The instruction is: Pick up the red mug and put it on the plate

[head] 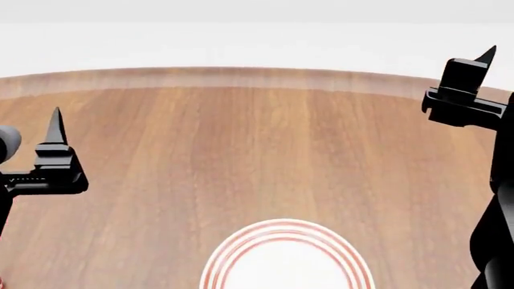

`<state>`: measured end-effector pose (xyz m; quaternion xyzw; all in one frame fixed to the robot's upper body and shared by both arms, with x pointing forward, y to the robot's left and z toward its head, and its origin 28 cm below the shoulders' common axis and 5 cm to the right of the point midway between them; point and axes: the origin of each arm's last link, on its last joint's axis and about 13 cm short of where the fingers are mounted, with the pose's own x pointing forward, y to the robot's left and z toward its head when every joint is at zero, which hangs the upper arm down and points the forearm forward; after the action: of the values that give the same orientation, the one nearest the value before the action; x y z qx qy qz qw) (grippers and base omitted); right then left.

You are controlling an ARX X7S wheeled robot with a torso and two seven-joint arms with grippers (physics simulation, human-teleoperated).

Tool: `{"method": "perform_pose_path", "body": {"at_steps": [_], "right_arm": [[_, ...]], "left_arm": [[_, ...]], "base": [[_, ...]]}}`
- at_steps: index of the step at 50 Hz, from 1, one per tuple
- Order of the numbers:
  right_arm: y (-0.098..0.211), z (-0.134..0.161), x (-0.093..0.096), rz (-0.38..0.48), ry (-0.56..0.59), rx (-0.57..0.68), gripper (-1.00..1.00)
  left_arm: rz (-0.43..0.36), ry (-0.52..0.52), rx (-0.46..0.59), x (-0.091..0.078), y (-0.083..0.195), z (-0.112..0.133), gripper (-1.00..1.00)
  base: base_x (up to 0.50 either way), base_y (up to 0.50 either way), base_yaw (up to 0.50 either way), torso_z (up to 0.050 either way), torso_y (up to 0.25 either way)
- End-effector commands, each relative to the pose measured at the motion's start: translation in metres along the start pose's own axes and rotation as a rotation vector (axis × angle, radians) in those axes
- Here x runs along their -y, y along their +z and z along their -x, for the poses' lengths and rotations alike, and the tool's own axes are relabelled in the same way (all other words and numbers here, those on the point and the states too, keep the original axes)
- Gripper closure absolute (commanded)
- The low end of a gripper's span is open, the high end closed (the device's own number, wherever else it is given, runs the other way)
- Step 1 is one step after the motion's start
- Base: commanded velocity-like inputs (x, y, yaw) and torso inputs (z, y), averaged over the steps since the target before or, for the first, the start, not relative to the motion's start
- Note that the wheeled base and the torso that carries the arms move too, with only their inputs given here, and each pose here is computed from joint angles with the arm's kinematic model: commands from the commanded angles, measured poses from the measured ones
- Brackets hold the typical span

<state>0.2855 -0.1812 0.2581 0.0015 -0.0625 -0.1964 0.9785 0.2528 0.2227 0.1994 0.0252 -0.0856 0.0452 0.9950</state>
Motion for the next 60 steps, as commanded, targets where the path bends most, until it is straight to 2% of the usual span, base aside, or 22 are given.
{"method": "perform_pose_path", "body": {"at_steps": [1,3,6,7,8,11,12,13,32,42,60], "right_arm": [[-0.004,0.000,-0.002,-0.012,0.027,-0.030,-1.00],[-0.004,0.000,-0.002,-0.011,0.025,-0.033,-1.00],[-0.004,-0.001,-0.002,-0.009,0.024,-0.037,-1.00],[-0.004,-0.001,-0.002,-0.007,0.023,-0.037,-1.00],[-0.004,-0.001,-0.002,-0.010,0.025,-0.037,-1.00],[-0.005,-0.001,-0.003,-0.009,0.025,-0.037,-1.00],[-0.012,-0.004,-0.006,0.006,0.031,-0.062,-1.00],[-0.012,-0.005,-0.006,0.006,0.031,-0.064,-1.00],[-0.014,-0.006,-0.007,0.006,0.030,-0.072,-1.00],[-0.018,-0.006,-0.008,0.009,0.032,-0.078,-1.00],[-0.022,-0.008,-0.009,0.010,0.038,-0.087,-1.00]], "left_arm": [[0.014,0.158,-0.028,-0.004,-0.003,-0.009,-1.00],[0.034,0.200,-0.043,-0.005,-0.004,-0.011,-1.00],[0.047,0.347,-0.094,-0.008,-0.006,-0.018,-1.00],[0.047,0.347,-0.094,-0.008,-0.006,-0.018,-1.00],[0.064,0.479,-0.132,-0.009,-0.009,-0.025,-1.00],[0.078,0.519,-0.158,-0.009,-0.010,-0.029,-1.00],[0.087,0.649,-0.195,-0.026,-0.026,-0.043,-1.00],[0.070,0.646,-0.280,-0.025,-0.042,-0.048,-1.00],[0.058,0.654,-0.313,-0.028,-0.052,-0.051,-1.00],[0.074,0.597,-0.383,-0.028,-0.065,-0.053,-1.00],[0.077,0.587,-0.476,-0.029,-0.084,-0.057,-1.00]], "base": [[0.00,0.00,0.00,0.000,0.000],[0.00,0.00,0.00,0.000,0.000],[0.00,0.00,0.00,0.000,0.000],[0.00,0.00,0.00,0.000,0.000],[0.00,0.00,0.00,0.000,0.000],[0.00,0.00,0.00,0.000,0.000],[0.00,0.00,0.00,0.000,0.000],[0.00,0.00,0.00,0.000,0.000],[0.00,0.00,0.00,0.000,0.000],[0.00,0.00,0.00,0.000,0.000],[0.00,0.00,0.00,0.000,0.000]]}}
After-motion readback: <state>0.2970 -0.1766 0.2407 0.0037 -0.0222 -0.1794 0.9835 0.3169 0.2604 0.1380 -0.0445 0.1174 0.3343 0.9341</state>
